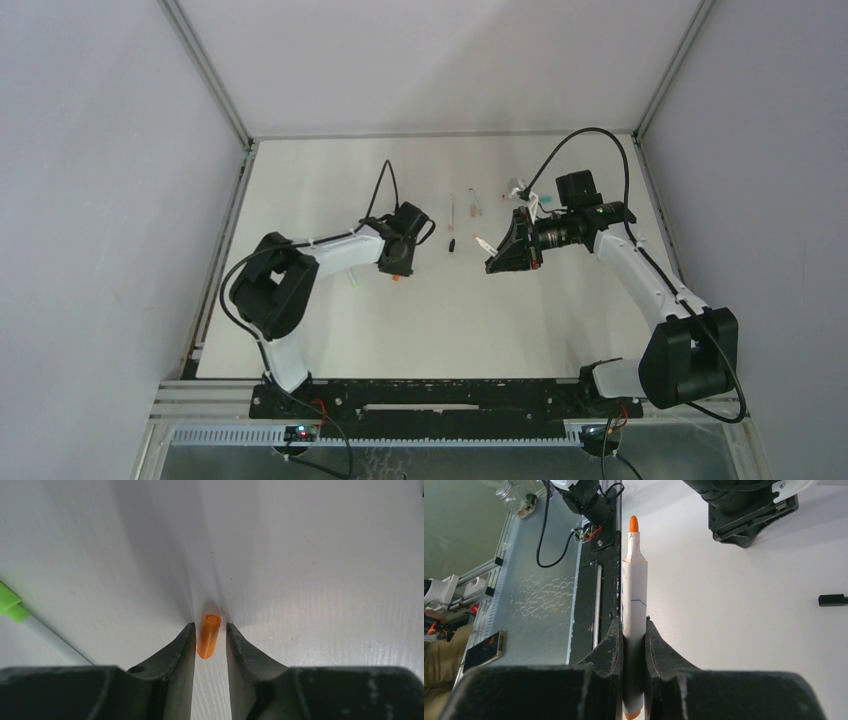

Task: Insert the pens into the pen caps
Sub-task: Insert the pen cap onto the pen.

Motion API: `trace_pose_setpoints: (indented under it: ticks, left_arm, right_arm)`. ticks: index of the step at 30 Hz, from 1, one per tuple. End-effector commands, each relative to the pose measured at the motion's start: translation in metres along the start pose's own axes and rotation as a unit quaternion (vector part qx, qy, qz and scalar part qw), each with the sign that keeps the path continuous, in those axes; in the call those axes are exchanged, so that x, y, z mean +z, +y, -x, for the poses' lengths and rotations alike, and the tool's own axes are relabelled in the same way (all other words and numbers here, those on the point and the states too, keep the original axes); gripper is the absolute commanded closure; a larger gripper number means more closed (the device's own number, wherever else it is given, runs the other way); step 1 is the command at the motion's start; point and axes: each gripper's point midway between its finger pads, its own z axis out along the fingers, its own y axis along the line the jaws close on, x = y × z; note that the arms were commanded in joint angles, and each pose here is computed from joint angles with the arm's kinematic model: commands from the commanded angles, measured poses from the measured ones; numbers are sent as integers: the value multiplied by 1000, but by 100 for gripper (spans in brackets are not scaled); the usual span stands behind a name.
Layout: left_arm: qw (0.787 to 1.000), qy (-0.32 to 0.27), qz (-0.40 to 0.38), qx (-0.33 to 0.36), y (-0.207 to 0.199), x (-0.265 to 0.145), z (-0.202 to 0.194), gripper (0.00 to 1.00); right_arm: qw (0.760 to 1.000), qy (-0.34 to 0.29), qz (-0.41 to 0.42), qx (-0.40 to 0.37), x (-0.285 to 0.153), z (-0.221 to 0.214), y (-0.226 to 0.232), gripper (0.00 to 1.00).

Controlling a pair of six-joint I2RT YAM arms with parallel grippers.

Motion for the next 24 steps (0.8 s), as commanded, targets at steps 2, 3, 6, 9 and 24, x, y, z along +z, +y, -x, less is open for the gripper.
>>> trace_pose_setpoints:
  ticks: [2, 3, 6, 9, 24]
  left_arm:
    - [999, 44, -9, 25, 0, -4, -7, 69]
    - [998, 50, -10, 27, -1, -4, -9, 70]
    - [997, 68, -11, 37, -2, -2, -13, 73]
    - [995, 86, -16, 47, -4, 0, -17, 78]
    - [999, 17, -29, 28, -2, -37, 13, 100]
  right_arm:
    - [999, -11, 6, -35, -3, 16, 8, 100]
    - [999, -12, 6, -37, -3, 16, 8, 100]
    - [999, -13, 6, -39, -3, 17, 10, 100]
    - [999, -14, 6, -40, -4, 18, 11, 100]
    - [998, -23, 0, -54, -11, 22, 15, 100]
